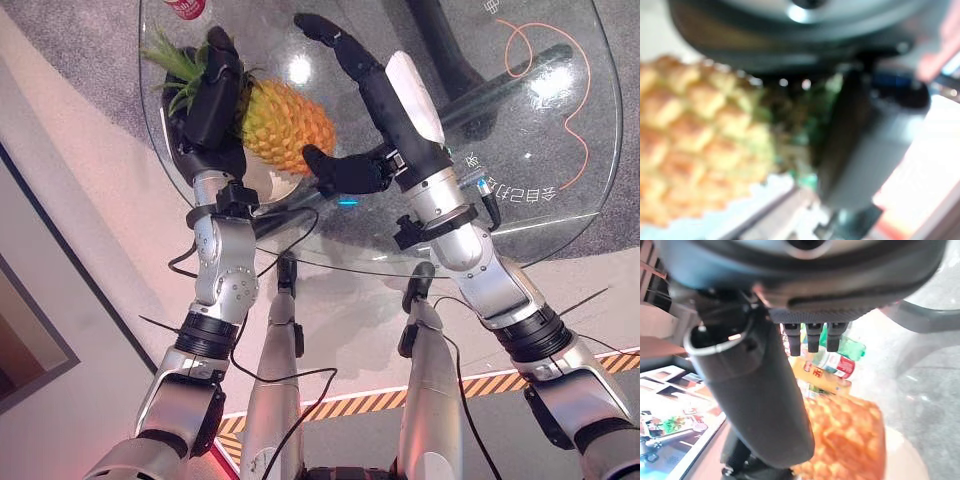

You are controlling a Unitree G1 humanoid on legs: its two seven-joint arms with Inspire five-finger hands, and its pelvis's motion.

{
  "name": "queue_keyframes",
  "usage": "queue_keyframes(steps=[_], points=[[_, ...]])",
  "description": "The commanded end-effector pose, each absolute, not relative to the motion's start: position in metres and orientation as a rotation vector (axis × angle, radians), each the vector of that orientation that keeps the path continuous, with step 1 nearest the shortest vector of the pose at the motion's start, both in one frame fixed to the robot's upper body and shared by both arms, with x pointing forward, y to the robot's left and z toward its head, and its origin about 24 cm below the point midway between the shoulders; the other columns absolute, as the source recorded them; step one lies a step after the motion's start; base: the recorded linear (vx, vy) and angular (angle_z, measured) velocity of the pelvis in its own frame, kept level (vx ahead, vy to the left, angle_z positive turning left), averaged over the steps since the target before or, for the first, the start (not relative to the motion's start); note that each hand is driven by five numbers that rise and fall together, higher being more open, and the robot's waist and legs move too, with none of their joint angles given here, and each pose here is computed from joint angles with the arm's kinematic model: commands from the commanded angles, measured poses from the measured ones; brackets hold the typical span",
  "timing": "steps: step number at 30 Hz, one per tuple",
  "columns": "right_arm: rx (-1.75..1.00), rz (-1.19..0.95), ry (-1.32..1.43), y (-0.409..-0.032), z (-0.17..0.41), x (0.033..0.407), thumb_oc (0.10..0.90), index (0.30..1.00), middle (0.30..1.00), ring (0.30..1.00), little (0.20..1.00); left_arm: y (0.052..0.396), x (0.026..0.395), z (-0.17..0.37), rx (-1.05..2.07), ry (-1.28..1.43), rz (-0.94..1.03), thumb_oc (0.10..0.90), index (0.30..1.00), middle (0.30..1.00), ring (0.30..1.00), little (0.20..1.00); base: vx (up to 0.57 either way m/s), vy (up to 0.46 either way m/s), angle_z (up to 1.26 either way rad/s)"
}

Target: Pick up the fruit to the plate

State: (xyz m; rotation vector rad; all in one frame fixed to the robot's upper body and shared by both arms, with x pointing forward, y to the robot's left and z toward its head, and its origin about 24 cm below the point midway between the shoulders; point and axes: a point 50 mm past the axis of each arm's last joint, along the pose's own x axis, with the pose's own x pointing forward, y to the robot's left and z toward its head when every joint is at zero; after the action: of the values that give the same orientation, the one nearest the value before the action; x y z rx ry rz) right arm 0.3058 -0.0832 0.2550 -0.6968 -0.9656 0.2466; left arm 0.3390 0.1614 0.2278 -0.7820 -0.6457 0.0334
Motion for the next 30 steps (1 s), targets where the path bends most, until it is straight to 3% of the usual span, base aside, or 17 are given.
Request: queue_keyframes(steps=[1,17,30], points=[[-0.556,0.233,-1.375,-0.071,0.318,0.258,0.8,0.9,0.9,0.9,0.9,0.158,0.308,0.295,-0.786,-1.016,-0.07,0.1,0.3,0.3,0.3,0.2,0.0,0.0,0.0],[-0.538,0.168,-1.383,-0.08,0.32,0.26,0.8,0.9,0.9,0.9,0.9,0.168,0.302,0.299,-0.688,-1.101,0.079,0.1,0.3,0.3,0.3,0.2,0.0,0.0,0.0],[-0.391,-0.136,-1.305,-0.125,0.31,0.272,0.8,0.9,0.9,0.9,0.9,0.179,0.286,0.305,-0.635,-1.245,0.187,0.1,0.3,0.3,0.3,0.2,0.0,0.0,0.0]])
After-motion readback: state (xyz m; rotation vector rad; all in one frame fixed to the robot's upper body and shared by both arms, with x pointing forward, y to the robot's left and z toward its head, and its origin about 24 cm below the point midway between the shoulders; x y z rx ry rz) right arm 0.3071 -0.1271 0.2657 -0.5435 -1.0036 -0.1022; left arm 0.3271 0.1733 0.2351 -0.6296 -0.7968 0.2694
